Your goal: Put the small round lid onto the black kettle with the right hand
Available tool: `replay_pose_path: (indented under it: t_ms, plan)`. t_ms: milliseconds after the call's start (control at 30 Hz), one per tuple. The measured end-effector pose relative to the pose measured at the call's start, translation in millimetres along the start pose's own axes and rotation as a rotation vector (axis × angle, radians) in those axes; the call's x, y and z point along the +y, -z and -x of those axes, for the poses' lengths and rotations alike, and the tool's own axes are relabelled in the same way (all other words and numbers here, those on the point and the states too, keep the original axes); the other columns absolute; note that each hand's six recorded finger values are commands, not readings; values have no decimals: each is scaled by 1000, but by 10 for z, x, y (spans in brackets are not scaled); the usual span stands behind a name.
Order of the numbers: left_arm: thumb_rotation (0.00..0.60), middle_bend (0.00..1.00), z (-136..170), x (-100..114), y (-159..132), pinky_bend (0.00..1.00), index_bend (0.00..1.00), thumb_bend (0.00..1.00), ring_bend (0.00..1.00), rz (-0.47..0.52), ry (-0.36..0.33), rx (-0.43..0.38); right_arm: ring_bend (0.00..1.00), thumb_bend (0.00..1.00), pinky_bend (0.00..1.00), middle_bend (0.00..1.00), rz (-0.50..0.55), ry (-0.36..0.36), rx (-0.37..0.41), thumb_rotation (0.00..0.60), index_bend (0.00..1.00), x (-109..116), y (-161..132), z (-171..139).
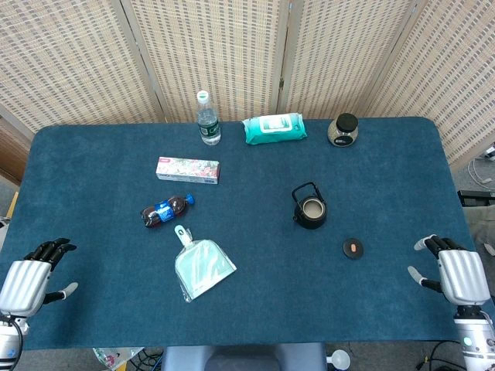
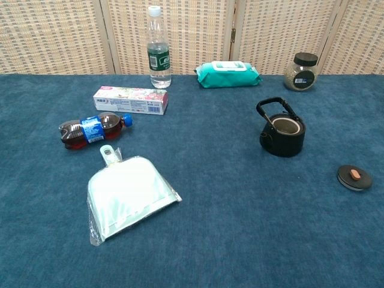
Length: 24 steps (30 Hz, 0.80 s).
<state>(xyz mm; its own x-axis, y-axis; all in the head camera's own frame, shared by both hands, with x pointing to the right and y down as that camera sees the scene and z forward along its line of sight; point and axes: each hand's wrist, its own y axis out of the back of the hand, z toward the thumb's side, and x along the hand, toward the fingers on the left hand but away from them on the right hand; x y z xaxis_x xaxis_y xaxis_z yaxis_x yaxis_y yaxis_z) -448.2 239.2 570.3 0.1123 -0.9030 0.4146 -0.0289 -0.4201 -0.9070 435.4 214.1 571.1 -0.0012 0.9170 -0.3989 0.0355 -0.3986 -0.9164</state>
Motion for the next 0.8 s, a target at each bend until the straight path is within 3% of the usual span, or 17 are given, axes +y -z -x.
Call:
replay_pose_path:
  t_ms: [333, 433, 567, 800]
  plan:
    - [600, 252, -11, -28, 26, 484, 301, 113, 250, 9, 13, 6, 397, 184, 579, 434, 15, 3, -2, 600, 446, 17, -16, 3]
    - [600, 252, -16, -40, 20, 485, 302, 113, 250, 8, 19, 6, 408, 183, 654, 468, 20, 2, 1, 600, 434, 19, -26, 23]
    - [600, 252, -28, -47, 15, 485, 302, 113, 250, 7, 27, 3, 507, 183, 784, 560, -6, -13, 7, 600, 362, 2, -36, 68]
    - [600, 253, -14, 13, 58, 486, 302, 113, 251, 13, 9, 18, 664, 175, 895, 707, -104, -62, 37, 600, 359, 63, -148, 287]
